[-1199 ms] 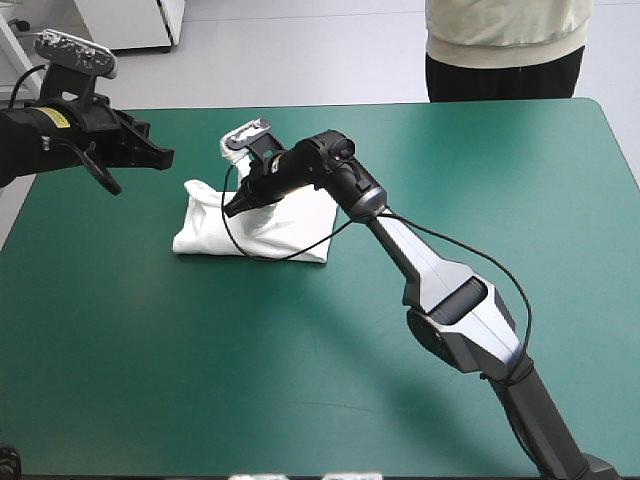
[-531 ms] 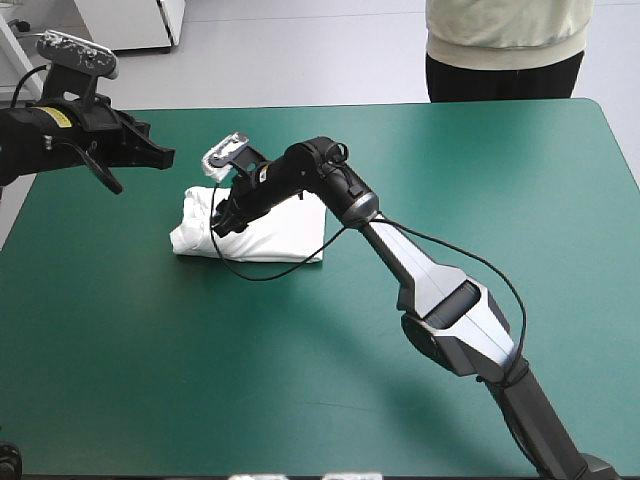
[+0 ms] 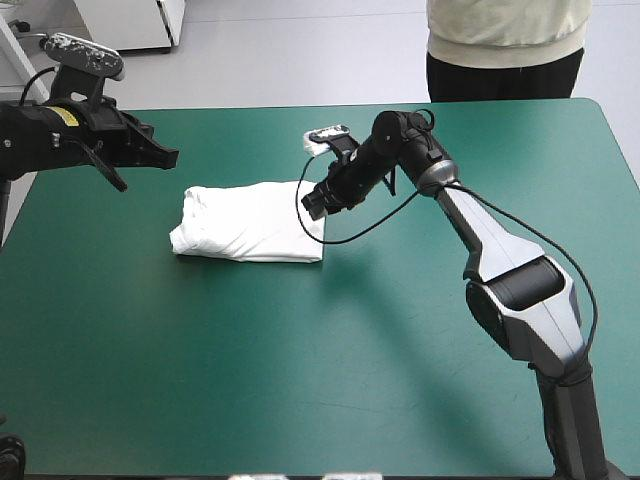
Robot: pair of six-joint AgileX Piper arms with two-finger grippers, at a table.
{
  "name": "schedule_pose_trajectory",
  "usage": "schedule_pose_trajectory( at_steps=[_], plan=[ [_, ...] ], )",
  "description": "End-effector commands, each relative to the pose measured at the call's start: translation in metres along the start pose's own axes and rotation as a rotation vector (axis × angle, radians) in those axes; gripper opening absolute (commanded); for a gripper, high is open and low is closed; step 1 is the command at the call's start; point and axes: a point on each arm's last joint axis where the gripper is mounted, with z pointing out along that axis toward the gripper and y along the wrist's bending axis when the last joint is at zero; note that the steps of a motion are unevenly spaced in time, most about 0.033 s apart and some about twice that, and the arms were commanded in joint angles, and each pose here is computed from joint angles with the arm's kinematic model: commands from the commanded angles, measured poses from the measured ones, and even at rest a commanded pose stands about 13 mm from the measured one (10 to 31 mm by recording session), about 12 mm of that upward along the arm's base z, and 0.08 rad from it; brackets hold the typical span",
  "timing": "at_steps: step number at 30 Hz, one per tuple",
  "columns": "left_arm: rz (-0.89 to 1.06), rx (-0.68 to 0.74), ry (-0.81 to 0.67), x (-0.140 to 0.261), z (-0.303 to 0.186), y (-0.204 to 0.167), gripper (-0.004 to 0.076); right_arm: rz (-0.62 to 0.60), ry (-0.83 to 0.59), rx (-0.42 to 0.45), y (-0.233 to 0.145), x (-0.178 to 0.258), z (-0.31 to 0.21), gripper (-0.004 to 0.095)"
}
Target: Fold the cloth
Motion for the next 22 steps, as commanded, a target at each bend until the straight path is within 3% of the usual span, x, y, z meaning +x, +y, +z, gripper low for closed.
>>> schedule_pose_trajectory(
  at_steps=[1, 7, 10, 15, 19, 21, 22],
  plan=[
    [-0.011, -0.005, -0.1, -0.009, -0.014, -0.001, -0.0009, -0.001, -0.09, -0.052, 0.007, 0.004, -0.017, 0.039],
    [-0.012, -0.003, -0.093, -0.009, -0.012, -0.001, -0.0009, 0.073, -0.216, -0.061, -0.003, 0.002, 0.002, 0.0447],
    [-0.011, -0.004, -0.091, -0.009, -0.012, -0.001, -0.0009, 0.079, -0.212, -0.077, -0.006, 0.003, 0.012, 0.0518],
    [-0.011, -0.005, -0.093, -0.009, -0.012, -0.001, -0.0009, 0.121, -0.159, -0.089, -0.015, 0.008, 0.032, 0.052],
    [-0.013, -0.006, -0.1, -0.009, -0.012, -0.001, -0.0009, 0.141, -0.136, -0.097, -0.018, 0.011, 0.039, 0.0359],
    [-0.015, -0.007, -0.101, -0.009, -0.012, -0.001, -0.0009, 0.133, -0.132, -0.097, -0.018, 0.011, 0.039, 0.0214],
    [-0.014, -0.01, -0.1, -0.009, -0.012, 0.0, -0.0009, 0.123, -0.13, -0.102, -0.017, 0.012, 0.039, 0.0084]
  ],
)
